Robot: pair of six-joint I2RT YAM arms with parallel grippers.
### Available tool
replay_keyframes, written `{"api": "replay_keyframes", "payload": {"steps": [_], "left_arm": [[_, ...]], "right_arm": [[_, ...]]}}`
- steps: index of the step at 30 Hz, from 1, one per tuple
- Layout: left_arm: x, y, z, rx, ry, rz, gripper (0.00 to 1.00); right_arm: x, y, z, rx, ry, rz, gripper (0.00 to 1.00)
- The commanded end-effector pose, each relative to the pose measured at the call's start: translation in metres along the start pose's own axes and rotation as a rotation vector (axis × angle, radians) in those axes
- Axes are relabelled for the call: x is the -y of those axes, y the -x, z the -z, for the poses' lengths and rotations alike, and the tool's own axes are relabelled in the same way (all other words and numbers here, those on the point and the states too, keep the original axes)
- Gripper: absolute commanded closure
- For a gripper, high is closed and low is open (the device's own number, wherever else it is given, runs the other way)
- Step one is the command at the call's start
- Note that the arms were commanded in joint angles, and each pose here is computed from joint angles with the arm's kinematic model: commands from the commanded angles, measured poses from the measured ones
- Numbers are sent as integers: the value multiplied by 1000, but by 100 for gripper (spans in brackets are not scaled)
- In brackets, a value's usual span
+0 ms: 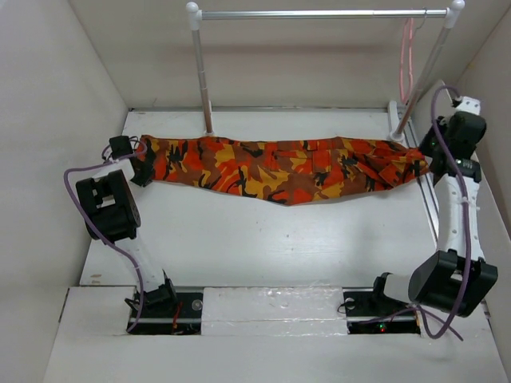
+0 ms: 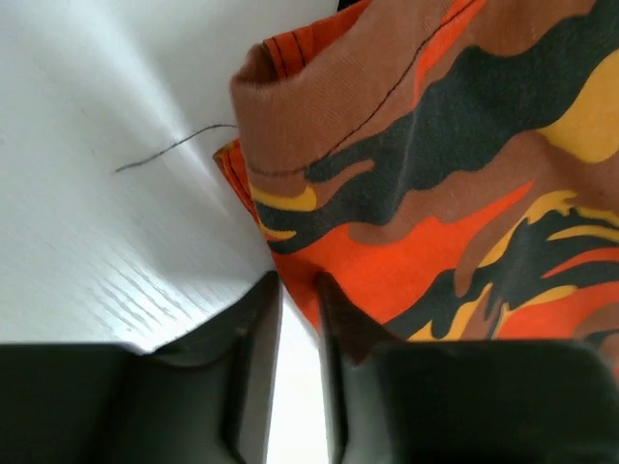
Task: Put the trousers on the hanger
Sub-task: Fold the trousers at the center of the board.
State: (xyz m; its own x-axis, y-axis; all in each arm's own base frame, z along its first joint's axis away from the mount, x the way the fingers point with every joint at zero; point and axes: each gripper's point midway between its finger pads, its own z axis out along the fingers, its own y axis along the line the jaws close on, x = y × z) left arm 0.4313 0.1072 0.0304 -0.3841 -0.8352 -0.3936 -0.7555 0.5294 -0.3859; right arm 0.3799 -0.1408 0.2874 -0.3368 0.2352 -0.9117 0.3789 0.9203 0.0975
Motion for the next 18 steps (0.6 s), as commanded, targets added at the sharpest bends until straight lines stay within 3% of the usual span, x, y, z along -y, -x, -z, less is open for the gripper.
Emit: {"api": "replay_keyframes", "payload": {"steps": [1, 4, 6, 7, 8, 14, 18], "left_arm": [[-4, 6, -2, 14, 29, -2, 85], [-1, 10, -3, 20, 28, -10, 96], [-2, 15, -3, 35, 45, -15, 100], [-1, 16, -2, 35, 45, -16, 100], [1, 19, -1, 40, 41, -27, 100], [-12, 32, 9, 103, 118, -58, 100], [-20, 31, 11, 114, 158, -21, 100]], "right_arm": [[-59, -51, 0, -84, 205, -11, 98], [-78, -117, -1, -212, 271, -12, 98], [-81, -139, -4, -255, 288, -9, 67], [-85, -154, -7, -297, 315, -16, 46], [-87, -163, -10, -317, 333, -14, 41], [-97, -211, -36, -434, 296, -82, 24], [-106, -242, -45, -472, 294, -204, 23]]}}
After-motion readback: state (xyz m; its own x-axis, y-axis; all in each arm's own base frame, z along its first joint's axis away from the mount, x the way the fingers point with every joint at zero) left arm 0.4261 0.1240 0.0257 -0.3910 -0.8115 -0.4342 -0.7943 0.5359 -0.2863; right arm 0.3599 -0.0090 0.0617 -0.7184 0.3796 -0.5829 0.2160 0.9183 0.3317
